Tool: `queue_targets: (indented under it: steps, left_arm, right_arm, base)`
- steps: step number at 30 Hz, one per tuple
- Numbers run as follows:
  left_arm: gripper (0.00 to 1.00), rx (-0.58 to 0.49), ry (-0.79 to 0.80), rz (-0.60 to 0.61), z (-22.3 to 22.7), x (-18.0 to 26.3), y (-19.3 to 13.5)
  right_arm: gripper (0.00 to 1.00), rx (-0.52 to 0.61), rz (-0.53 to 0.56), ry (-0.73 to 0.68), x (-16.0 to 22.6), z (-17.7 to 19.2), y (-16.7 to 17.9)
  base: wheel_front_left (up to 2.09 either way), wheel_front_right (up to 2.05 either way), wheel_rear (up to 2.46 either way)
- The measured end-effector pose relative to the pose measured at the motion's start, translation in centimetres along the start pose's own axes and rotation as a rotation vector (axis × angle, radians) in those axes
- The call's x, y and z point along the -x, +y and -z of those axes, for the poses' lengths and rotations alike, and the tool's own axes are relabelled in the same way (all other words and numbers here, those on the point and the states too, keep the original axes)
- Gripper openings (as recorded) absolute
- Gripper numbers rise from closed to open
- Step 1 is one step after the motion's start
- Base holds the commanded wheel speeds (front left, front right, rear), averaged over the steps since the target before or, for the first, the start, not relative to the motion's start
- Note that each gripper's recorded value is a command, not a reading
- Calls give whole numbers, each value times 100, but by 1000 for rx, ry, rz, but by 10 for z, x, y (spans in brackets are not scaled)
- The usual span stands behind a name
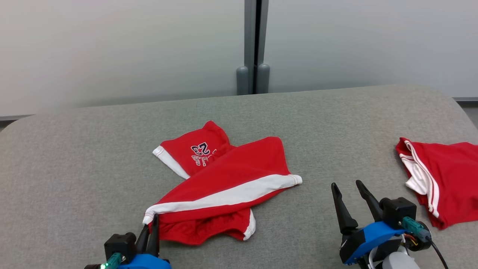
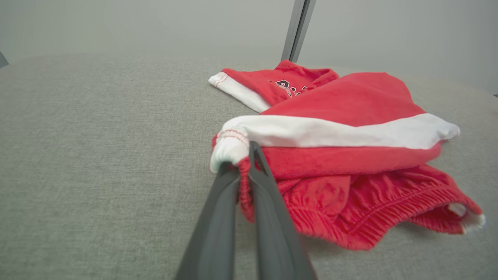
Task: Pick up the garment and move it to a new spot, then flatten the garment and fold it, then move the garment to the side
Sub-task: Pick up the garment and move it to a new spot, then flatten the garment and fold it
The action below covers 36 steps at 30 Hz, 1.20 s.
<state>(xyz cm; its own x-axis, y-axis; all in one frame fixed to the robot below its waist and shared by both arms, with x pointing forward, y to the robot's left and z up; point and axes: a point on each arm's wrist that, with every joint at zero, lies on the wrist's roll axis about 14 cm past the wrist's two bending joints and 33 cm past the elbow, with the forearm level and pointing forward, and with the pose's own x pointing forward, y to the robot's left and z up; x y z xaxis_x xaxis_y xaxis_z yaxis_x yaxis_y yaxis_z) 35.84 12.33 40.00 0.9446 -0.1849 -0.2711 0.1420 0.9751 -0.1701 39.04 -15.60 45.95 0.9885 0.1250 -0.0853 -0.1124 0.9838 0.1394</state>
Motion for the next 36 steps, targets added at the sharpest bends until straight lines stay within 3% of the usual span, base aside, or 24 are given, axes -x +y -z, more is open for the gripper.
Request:
queue_targets:
  steps: [1, 3, 4, 13, 36]
  left_arm:
    - [10, -6, 0, -3, 0, 0, 1]
    - [76, -15, -6, -14, -1, 1, 4]
    - [100, -23, -11, -24, -3, 1, 7]
    - [100, -92, -132, -147, -41, 0, 29]
    - [100, -66, -93, -184, -23, 13, 40]
  right_arm:
    - [100, 0, 5, -4, 2, -1, -2]
    - [100, -2, 15, -14, 4, -4, -5]
    - [100, -2, 18, -19, 6, -6, -6]
    - [100, -11, 36, -59, 11, -18, -11]
    - [100, -32, -85, 93, -33, 29, 30]
  base:
    - [0, 0, 0]
    - [0, 0, 0]
    - [0, 0, 0]
    - [0, 0, 0]
    - [0, 0, 0]
